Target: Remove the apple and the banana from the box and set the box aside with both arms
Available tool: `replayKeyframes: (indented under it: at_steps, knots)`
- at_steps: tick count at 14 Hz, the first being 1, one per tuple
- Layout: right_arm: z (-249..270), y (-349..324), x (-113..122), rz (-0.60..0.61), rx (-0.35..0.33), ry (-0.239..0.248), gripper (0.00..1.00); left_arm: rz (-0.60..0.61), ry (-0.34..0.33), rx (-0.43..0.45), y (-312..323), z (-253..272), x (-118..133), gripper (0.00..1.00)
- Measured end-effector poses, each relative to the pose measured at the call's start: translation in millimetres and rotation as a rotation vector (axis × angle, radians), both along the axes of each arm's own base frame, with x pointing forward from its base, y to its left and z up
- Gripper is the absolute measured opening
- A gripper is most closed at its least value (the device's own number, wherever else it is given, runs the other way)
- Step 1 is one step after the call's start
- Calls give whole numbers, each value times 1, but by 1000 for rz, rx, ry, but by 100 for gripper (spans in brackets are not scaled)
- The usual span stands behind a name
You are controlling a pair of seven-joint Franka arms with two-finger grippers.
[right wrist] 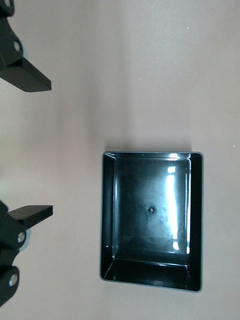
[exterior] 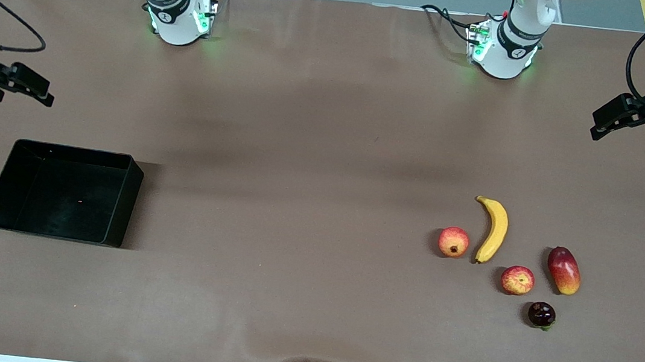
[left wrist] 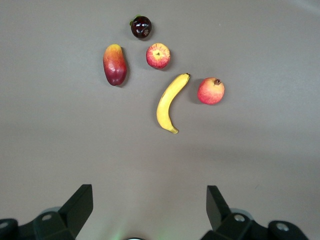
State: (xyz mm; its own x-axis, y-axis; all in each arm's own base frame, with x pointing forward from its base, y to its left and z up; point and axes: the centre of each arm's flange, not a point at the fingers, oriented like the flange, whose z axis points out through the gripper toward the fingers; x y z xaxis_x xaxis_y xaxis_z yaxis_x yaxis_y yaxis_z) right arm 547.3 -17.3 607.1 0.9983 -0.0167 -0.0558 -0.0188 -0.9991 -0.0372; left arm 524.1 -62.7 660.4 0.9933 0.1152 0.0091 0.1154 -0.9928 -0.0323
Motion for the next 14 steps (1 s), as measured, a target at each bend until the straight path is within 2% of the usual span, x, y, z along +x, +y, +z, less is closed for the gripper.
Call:
replayKeyframes:
  at_steps: [4, 14]
  knots:
    - [18, -4, -9, -10, -1, -11, 100, 1, 1, 0, 1, 0, 0, 100]
    - [36, -5, -21, -9, -36, 8, 100, 23, 1, 0, 12, 0, 1, 100]
